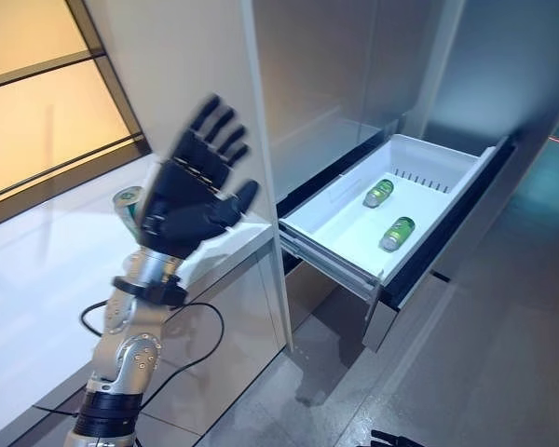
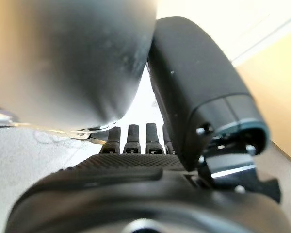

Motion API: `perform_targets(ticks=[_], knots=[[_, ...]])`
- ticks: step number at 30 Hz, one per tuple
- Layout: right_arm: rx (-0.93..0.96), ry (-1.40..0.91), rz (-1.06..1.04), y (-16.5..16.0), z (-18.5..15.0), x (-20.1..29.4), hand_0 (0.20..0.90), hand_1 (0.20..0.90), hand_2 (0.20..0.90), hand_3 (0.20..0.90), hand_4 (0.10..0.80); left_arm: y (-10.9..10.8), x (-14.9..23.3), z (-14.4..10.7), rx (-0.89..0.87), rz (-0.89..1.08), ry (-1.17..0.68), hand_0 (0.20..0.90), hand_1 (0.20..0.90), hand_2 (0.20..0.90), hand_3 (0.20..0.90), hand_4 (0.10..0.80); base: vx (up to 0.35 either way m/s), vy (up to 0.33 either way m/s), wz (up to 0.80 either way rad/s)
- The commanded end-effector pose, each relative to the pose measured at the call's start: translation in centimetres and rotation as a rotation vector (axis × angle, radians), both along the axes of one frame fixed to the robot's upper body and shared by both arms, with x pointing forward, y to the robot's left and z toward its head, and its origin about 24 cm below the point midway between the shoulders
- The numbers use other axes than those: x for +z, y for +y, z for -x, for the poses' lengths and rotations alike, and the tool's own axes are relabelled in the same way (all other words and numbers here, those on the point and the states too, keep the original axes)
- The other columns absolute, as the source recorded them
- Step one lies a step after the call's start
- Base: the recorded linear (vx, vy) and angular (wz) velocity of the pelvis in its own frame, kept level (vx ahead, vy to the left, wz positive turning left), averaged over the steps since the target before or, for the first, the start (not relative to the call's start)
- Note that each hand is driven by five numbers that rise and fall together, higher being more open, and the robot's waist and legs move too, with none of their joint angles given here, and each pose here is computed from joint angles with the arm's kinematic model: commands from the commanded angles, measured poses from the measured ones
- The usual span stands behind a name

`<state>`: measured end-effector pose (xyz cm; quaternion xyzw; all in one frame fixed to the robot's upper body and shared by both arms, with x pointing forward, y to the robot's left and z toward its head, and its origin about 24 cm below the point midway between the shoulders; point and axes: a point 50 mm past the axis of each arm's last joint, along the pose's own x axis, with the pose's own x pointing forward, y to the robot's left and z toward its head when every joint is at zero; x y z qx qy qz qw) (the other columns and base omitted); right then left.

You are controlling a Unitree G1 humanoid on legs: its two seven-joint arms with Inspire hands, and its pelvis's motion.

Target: Put drinks into fridge and close the fridge

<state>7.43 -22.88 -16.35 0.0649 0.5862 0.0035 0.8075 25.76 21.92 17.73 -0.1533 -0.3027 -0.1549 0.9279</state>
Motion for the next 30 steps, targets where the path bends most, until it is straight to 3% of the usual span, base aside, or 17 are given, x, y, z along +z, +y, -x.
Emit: perform_targets(ticks=[1, 12, 18, 30], knots=[[0.006, 0.005, -0.035, 2.0, 0.0, -0.5, 0.9, 0.9, 0.9, 0.9, 0.8, 1.2, 5.6, 1.8, 0.199, -0.064, -0.306, 0.9, 0.9, 0.9, 0.9, 0.8, 0.008, -0.014, 0.16], [0.04, 0.004, -0.04, 2.4, -0.8, -0.4, 0.9, 0.9, 0.9, 0.9, 0.8, 4.6, 4.6, 1.0, 0.445, -0.026, -0.13, 0.9, 0.9, 0.9, 0.9, 0.8, 0.001, -0.006, 0.1], [0.052, 0.009, -0.032, 1.9, -0.9, -0.3, 0.9, 0.9, 0.9, 0.9, 0.8, 6.4, 2.9, 0.3, 0.489, -0.029, -0.007, 0.9, 0.9, 0.9, 0.9, 0.8, 0.0, 0.0, 0.0], [0.057, 0.025, -0.024, 1.0, -0.8, -0.1, 0.9, 0.9, 0.9, 0.9, 0.8, 7.9, 2.1, -0.7, 0.484, -0.122, 0.111, 0.9, 0.9, 0.9, 0.9, 0.8, 0.0, 0.0, 0.0]])
